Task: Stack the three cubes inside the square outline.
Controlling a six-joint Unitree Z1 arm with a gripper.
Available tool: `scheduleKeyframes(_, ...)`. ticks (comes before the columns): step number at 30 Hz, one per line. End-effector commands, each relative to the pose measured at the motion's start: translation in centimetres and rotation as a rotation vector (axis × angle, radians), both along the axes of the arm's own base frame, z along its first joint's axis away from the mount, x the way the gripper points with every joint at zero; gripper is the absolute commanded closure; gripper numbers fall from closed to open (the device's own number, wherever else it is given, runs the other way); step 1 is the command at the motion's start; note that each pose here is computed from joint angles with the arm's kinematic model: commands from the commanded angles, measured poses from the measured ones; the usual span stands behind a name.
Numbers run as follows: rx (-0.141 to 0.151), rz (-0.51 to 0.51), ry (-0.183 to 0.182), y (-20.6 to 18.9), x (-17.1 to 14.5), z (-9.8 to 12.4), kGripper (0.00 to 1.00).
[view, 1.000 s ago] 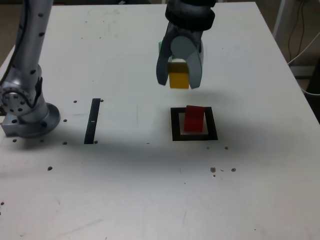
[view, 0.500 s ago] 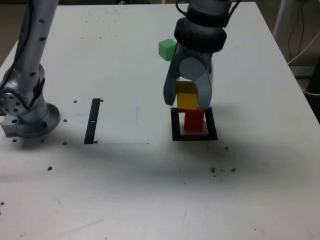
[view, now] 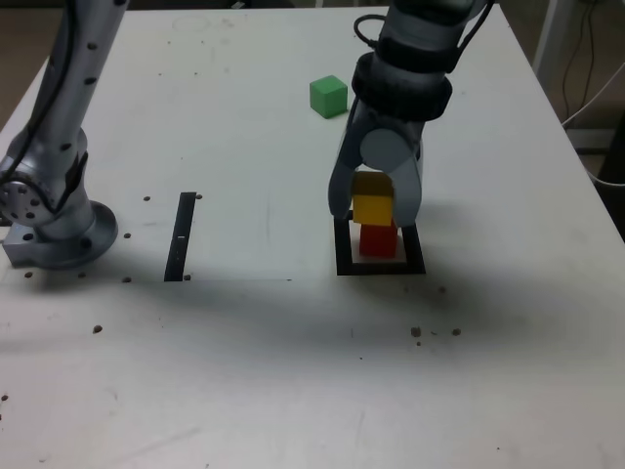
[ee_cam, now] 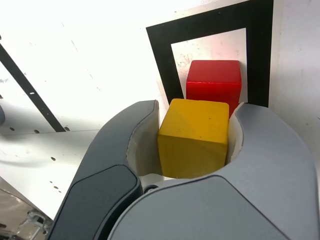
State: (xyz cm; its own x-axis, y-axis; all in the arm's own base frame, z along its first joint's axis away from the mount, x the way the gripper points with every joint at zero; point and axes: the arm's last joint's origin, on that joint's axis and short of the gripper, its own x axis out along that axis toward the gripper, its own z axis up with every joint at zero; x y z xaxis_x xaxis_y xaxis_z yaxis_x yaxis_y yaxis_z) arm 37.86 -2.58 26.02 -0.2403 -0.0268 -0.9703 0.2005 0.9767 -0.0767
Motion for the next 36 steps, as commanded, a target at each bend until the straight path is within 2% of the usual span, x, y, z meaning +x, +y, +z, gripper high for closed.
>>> scheduleKeyframes(1,-0.002,-0.002,0.001,0.0,0.4,-0.4,0.65)
scheduleKeyframes(5,-0.001,-0.004,0.002,0.0,0.5,-0.7,0.62)
scheduleKeyframes(7,-0.001,-0.005,0.002,0.0,0.6,-0.8,0.57)
scheduleKeyframes(13,-0.007,-0.021,-0.010,0.3,0.8,-1.2,0.15)
scheduleKeyframes(15,-0.008,-0.023,-0.011,0.4,0.7,-1.3,0.07)
scheduleKeyframes(21,-0.008,-0.015,-0.002,0.7,0.3,-1.5,0.03)
scheduleKeyframes(24,-0.002,-0.015,-0.010,0.8,0.1,-1.2,0.03)
scheduleKeyframes(32,0.062,-0.010,-0.093,1.9,-1.6,2.7,0.01)
scheduleKeyframes(36,0.086,0.012,-0.116,3.2,-2.8,4.5,0.01)
